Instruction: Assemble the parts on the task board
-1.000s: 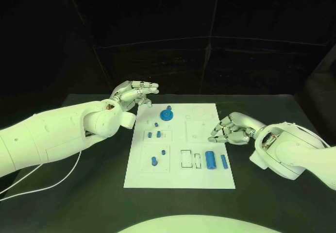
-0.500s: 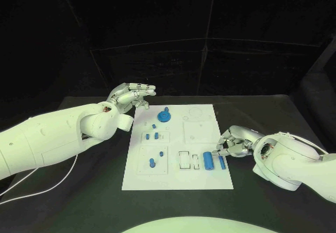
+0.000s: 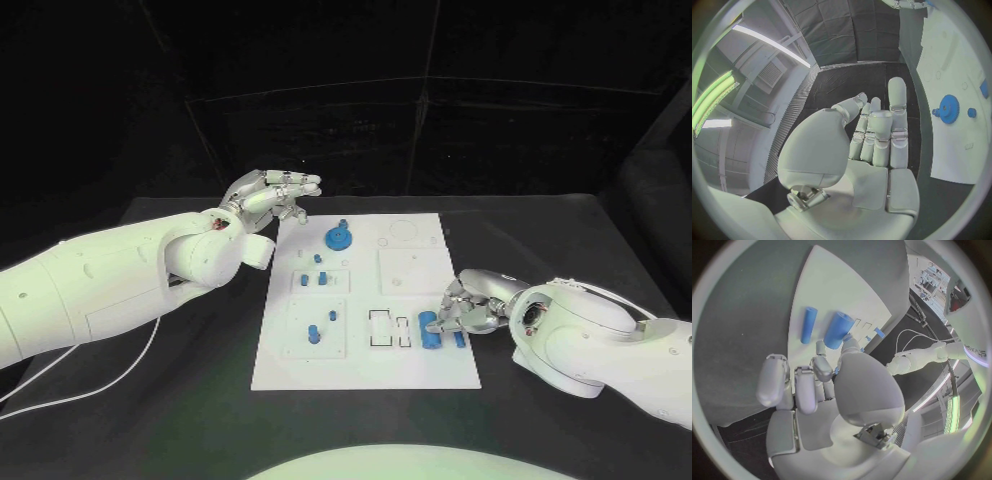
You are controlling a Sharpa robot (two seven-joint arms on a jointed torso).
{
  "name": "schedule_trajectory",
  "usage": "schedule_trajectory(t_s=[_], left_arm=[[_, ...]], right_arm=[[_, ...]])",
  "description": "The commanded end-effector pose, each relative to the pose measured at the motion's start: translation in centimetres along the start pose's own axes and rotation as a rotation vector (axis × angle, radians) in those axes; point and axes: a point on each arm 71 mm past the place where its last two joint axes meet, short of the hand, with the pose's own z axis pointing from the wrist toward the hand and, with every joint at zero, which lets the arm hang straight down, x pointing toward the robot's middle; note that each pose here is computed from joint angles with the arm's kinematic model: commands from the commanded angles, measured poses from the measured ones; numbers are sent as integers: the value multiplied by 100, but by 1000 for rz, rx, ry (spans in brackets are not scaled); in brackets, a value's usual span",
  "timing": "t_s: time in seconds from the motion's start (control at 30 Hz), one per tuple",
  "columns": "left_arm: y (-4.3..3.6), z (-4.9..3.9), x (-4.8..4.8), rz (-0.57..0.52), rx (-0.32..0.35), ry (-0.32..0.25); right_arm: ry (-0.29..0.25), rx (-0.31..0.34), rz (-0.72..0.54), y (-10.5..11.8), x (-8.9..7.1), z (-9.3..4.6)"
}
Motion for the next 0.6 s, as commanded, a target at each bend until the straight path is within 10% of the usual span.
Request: schedule_trajectory(t_s=[0.03,0.6], left_arm=[[-7,1,17,1,5,21],[-4,-1,19,0,2,26]], right_arm=[[21,-4,-35,18,47,14],[96,-13,-98,107,251,121]])
